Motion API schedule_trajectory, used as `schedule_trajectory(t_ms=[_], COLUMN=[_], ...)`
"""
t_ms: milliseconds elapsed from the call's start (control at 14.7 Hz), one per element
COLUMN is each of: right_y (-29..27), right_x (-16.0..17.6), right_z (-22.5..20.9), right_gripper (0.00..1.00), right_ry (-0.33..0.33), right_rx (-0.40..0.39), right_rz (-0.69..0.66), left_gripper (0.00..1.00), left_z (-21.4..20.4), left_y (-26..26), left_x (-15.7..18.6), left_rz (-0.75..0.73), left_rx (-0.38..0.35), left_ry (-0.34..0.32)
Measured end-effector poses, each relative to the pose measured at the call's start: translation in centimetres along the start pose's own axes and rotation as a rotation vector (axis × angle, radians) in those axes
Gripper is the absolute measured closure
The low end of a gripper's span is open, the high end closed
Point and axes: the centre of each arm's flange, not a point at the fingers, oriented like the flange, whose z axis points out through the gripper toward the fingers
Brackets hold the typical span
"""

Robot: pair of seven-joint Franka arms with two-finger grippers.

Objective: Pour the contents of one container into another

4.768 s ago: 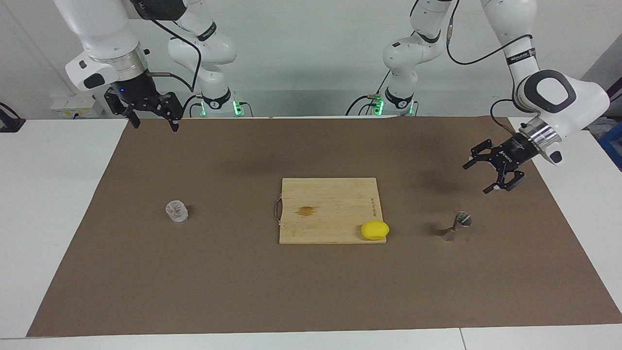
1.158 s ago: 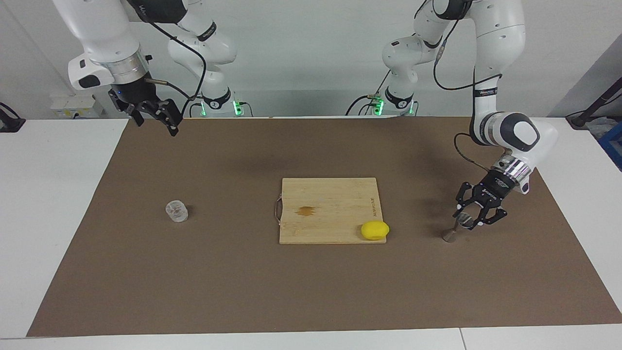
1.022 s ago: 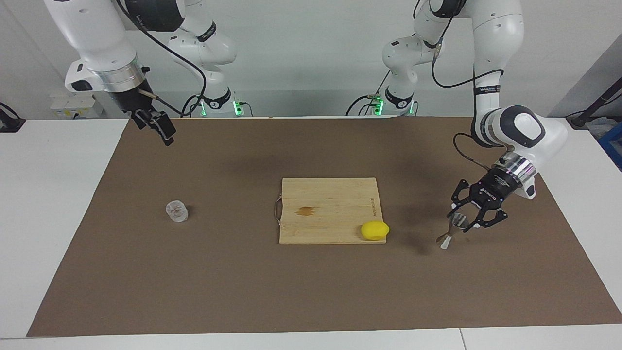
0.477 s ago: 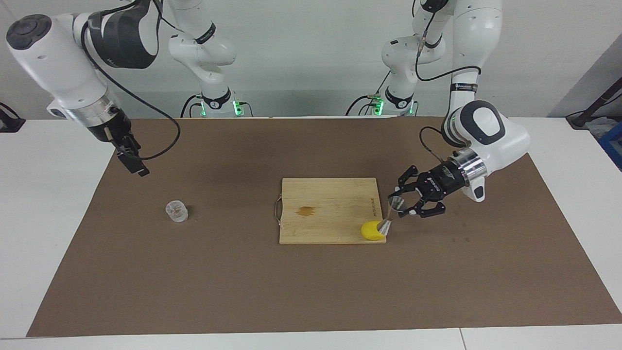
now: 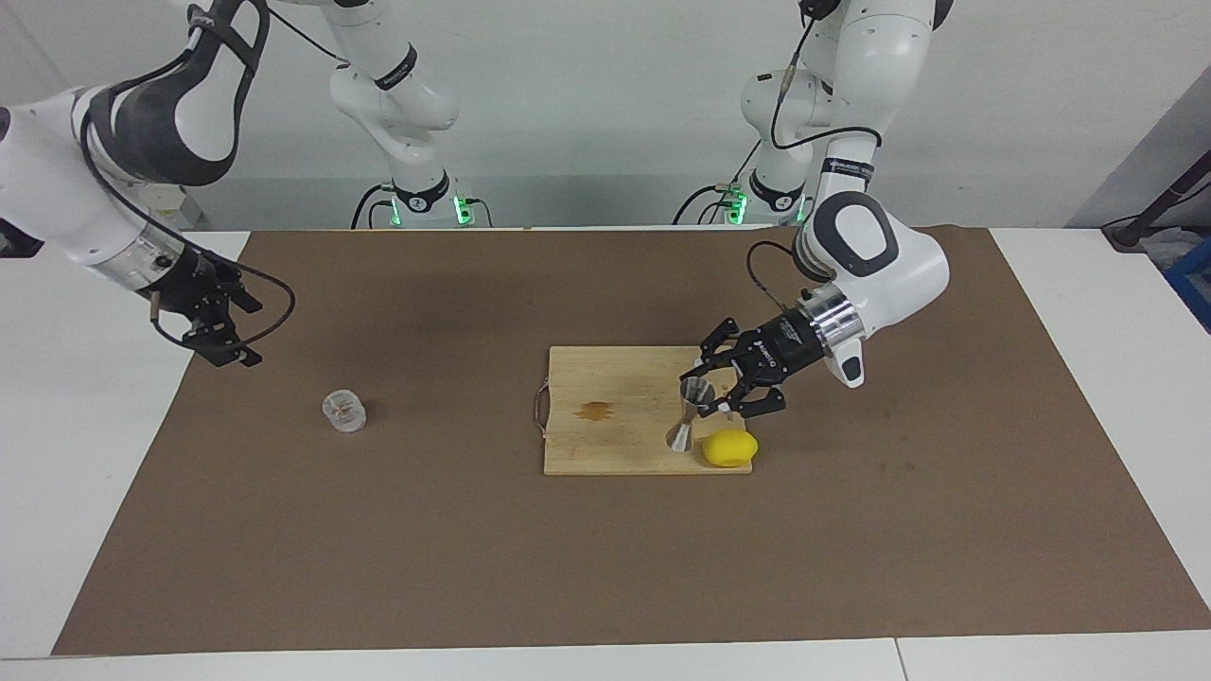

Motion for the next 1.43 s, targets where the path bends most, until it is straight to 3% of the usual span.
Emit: schedule_trajectory(t_ms=[136, 477, 885, 1430], right_y=[-0.6, -2.7, -2.6, -1.6], right_x=[1.2, 3.3, 6.6, 6.8], right_z=[2.0, 7.9, 14.4, 18.0], right_gripper=[0.00, 0.00, 0.00, 0.00], right_ry=[-0.045, -0.092, -0.199, -0.294], right_rx=[0.004, 0.037, 0.013, 0.018], right_rz=[0.024, 0.064, 0.051, 0.007], left_gripper=[0.49, 0.49, 0.49, 0.49], left_z=[2.2, 6.6, 8.0, 9.5], left_y=[-1.8, -4.5, -5.2, -6.7], left_x=[0.5, 2.4, 2.5, 3.2], left_rz=[-0.027, -0.036, -0.030, -0.025], left_rx=[-0.035, -0.039, -0.038, -0.037], left_ry=[0.025, 0.090, 0.101, 0.131])
